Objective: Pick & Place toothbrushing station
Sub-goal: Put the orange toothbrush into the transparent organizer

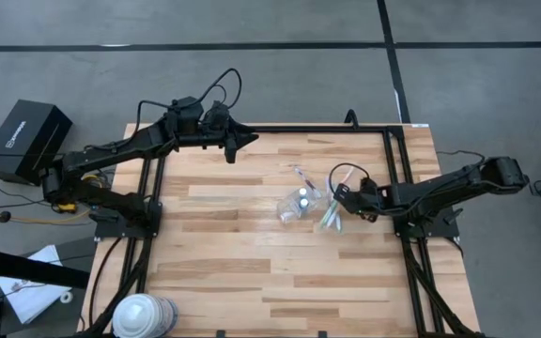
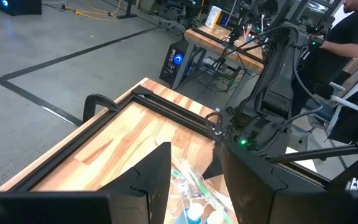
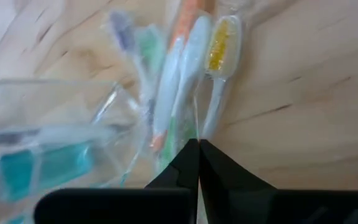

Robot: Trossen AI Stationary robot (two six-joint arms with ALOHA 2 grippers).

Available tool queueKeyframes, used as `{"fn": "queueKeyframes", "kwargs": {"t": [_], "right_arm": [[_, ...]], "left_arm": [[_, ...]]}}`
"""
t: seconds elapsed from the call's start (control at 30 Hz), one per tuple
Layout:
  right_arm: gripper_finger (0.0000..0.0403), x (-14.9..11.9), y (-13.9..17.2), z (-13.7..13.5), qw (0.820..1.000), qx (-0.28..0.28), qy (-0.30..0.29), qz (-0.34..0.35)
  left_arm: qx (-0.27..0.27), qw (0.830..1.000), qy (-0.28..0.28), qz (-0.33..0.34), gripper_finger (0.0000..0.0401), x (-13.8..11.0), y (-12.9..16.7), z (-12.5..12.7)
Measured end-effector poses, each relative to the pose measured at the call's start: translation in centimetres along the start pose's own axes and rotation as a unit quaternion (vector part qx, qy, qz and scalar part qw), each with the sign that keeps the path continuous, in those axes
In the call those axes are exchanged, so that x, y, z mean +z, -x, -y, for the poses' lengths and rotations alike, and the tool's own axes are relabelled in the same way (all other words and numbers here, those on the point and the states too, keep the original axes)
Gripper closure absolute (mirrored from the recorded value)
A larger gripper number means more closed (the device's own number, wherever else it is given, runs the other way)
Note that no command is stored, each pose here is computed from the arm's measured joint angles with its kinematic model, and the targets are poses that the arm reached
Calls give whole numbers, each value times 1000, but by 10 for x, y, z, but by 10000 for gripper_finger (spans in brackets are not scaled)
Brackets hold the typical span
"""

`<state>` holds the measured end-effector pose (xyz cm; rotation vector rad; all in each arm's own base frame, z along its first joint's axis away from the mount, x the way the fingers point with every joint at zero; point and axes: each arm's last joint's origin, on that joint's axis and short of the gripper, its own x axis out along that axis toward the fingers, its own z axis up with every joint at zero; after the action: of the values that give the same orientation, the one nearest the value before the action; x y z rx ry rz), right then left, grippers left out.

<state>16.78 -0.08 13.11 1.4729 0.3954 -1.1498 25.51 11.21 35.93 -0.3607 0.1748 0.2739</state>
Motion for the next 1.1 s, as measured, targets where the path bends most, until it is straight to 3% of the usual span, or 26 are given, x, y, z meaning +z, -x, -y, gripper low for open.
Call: {"fn": "queueKeyframes", "kwargs": {"t": [0.5,0.87,1.1], "right_arm": [[403,-11,41,-39,998,-18,62,24],[403,-3,76,-68,989,-20,109,93],[403,6,97,-82,983,18,130,128]], "left_arm": [[2,1000,-1,1,265,0,0,-1],[8,1000,1,3,265,1,1,-4],[8,1000,1,3,265,1,1,-4]]}}
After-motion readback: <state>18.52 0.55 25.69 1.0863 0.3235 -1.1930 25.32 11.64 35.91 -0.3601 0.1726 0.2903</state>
